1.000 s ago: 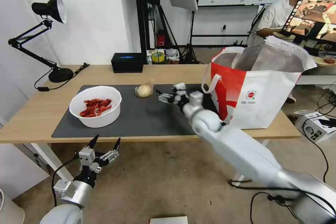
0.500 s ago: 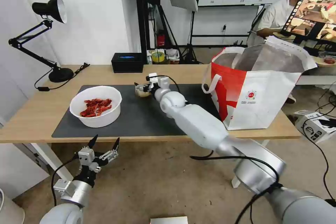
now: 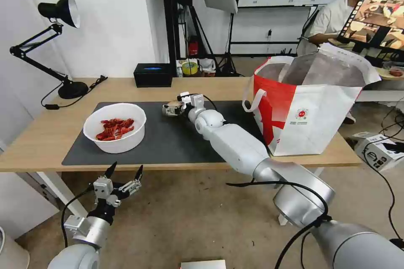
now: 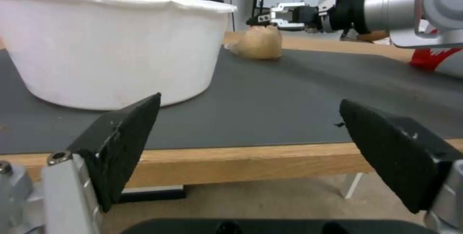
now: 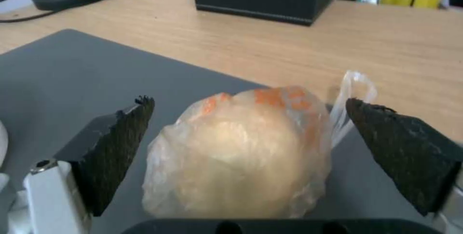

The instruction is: Pick up the trash from the table and place it into the takeout bag.

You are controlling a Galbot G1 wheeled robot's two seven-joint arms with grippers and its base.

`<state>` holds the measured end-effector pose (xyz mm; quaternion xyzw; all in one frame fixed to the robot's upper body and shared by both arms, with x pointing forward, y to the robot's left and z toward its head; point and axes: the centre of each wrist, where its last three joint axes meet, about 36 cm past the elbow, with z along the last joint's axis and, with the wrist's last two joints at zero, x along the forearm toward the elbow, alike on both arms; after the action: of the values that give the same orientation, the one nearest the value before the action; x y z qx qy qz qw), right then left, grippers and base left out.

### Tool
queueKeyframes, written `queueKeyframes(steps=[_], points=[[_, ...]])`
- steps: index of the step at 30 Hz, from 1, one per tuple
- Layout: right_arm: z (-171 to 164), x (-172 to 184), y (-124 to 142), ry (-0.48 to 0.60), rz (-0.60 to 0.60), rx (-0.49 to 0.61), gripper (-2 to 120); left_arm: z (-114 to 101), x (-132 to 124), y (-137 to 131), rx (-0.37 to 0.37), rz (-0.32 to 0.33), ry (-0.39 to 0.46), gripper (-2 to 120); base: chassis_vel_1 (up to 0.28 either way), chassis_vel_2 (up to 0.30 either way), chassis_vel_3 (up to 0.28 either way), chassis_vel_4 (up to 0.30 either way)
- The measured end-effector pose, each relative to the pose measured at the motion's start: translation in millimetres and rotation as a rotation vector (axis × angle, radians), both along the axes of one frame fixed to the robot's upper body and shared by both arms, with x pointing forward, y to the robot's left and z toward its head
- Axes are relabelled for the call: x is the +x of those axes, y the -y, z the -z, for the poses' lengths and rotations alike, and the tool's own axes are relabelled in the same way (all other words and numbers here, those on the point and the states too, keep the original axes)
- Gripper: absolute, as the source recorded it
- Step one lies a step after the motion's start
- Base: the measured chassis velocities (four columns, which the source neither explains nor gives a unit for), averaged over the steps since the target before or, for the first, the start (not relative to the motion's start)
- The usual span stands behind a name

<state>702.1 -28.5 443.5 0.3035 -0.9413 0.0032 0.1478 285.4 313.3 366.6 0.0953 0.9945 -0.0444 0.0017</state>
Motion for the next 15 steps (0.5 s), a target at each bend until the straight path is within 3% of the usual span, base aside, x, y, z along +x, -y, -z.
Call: queueKeyframes(steps=[8, 15], points=[[7.7, 11.1, 16.9, 0.031, -0.095, -0.037, 100, -2.8, -0.1, 0.0, 0.002, 0.002, 0.008, 100, 0.0, 0.0, 0.0, 0.0], [3.1, 13.3, 14.2, 0.058, -0.146, -0.08, 100, -3.3, -0.5, 0.9, -0.001, 0.002, 0.009, 100, 0.0, 0.0, 0.0, 0.0]])
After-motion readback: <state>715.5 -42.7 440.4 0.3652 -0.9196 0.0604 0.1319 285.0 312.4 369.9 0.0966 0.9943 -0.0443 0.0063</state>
